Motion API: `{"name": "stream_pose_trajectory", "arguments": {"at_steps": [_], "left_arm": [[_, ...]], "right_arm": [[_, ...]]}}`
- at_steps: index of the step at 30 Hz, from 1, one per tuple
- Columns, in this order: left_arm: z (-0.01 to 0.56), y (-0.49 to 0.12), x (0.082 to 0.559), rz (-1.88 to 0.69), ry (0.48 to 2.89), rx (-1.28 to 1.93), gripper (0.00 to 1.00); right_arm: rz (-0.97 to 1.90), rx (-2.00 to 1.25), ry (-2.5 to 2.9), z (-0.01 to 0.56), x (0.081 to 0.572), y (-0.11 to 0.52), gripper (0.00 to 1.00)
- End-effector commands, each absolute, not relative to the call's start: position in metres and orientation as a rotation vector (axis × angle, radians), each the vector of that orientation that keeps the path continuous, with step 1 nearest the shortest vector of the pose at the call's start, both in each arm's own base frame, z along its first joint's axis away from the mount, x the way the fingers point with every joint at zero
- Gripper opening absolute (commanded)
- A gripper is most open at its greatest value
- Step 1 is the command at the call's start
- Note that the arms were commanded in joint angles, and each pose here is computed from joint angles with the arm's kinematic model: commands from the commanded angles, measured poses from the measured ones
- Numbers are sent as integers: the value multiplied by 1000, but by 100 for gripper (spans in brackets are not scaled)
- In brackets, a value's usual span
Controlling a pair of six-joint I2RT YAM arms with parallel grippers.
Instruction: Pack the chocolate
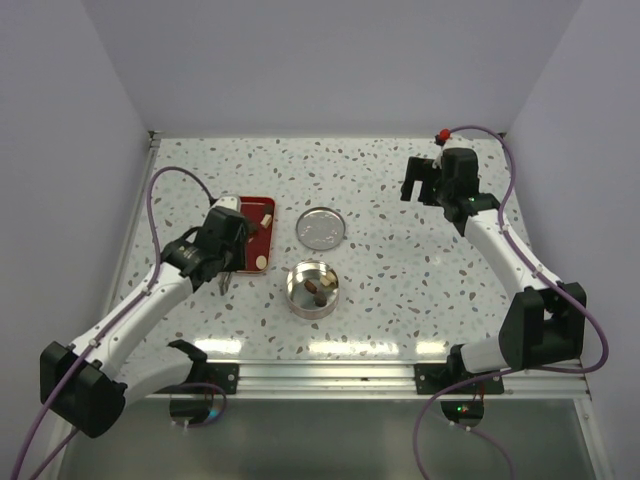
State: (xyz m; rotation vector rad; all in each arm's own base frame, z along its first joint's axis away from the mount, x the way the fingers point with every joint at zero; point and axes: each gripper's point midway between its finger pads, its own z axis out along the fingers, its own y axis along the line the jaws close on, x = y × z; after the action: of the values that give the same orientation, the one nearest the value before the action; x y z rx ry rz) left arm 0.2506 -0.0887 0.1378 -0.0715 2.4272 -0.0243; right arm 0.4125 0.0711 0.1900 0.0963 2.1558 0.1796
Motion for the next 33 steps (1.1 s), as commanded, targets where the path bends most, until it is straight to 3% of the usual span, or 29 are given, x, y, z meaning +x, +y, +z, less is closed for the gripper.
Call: {"name": "stream_pose_trajectory", "arguments": {"at_steps": [1, 33], "left_arm": [[137, -77, 259, 55, 2399, -154, 40], [105, -84, 278, 100, 2436, -143, 44]], "right_arm": [[205, 71, 2125, 200, 421, 75, 99], [225, 66, 2138, 190, 427, 80, 99]]}}
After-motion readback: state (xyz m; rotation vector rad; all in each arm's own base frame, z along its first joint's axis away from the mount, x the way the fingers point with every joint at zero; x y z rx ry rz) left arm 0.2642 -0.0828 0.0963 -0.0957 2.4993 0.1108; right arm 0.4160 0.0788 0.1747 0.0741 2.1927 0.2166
